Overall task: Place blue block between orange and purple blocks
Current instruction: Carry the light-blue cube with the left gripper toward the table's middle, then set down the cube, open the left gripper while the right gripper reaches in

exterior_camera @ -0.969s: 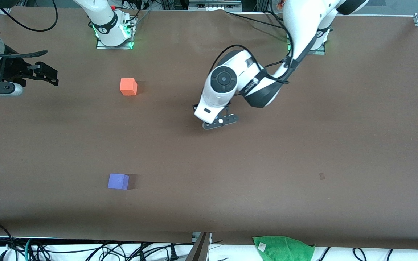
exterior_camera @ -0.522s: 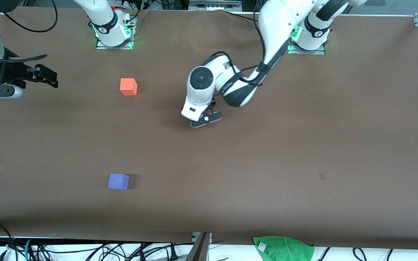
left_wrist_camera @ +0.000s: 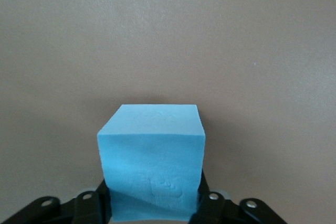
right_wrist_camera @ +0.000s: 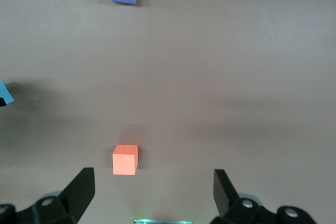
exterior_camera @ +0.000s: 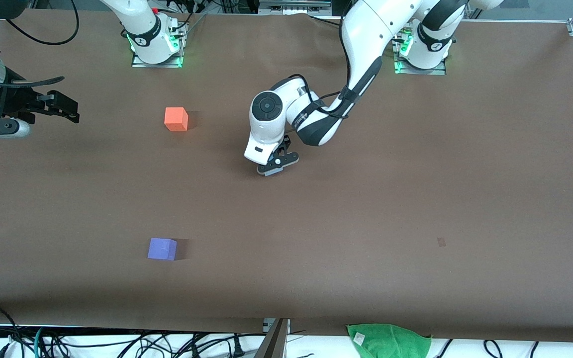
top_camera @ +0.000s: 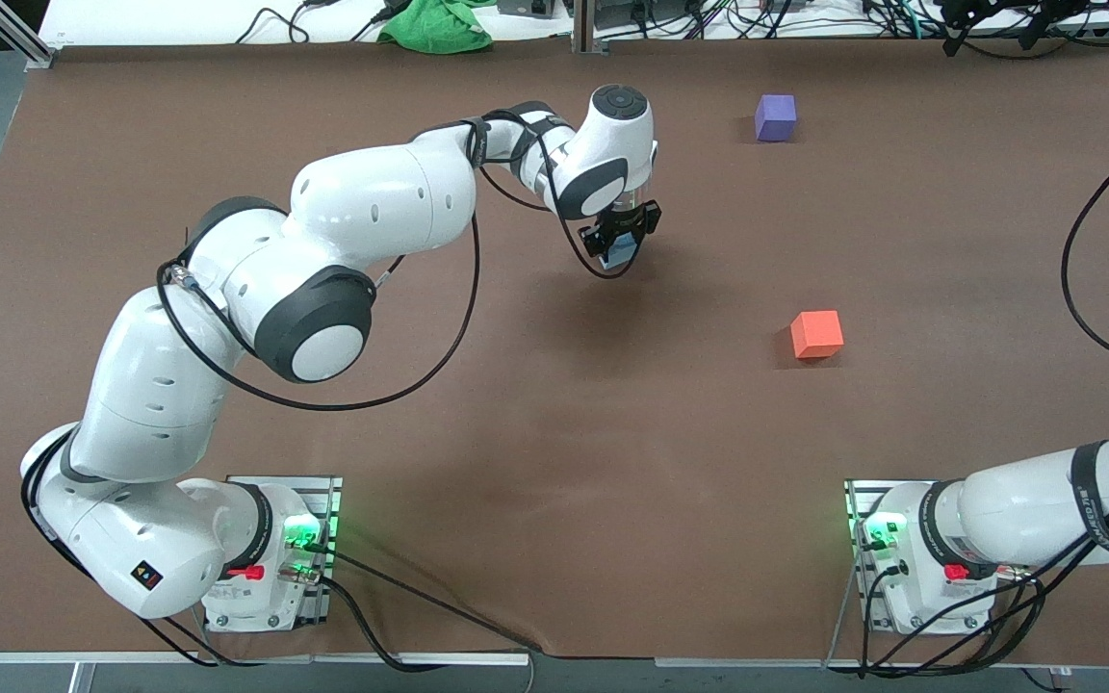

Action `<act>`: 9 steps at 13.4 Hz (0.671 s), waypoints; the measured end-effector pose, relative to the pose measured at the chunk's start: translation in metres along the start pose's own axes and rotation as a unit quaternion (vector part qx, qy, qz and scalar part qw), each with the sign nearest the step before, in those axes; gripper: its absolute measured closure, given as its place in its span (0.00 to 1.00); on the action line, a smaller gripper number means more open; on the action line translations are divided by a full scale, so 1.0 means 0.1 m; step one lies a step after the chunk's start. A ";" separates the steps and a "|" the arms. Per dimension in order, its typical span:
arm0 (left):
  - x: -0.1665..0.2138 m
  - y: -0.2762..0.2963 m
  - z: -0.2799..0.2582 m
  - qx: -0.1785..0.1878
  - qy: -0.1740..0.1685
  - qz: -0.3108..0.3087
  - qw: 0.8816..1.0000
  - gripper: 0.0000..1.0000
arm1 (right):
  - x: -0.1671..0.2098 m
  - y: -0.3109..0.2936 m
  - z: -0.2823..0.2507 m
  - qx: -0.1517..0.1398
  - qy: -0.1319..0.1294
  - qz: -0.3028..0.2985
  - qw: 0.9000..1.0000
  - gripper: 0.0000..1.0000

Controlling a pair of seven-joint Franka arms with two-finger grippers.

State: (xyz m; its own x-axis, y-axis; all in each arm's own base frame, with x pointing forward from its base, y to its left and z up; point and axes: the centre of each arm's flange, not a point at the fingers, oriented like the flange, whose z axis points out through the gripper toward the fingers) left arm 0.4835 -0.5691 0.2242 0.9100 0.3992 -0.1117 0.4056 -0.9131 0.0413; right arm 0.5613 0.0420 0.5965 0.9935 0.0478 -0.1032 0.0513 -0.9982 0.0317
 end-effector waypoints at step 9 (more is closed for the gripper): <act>0.42 -0.06 -0.41 -0.018 0.012 -0.027 0.999 0.00 | 0.01 -0.05 0.01 0.001 0.000 -0.005 1.000 0.00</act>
State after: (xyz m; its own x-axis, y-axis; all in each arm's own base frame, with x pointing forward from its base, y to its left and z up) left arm 0.5226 -0.5435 0.2600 0.8880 0.4507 -0.0909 0.4572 -0.8865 0.0709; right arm 0.5618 0.0468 0.5954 0.9931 0.0573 -0.1028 0.0606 -0.9977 0.0296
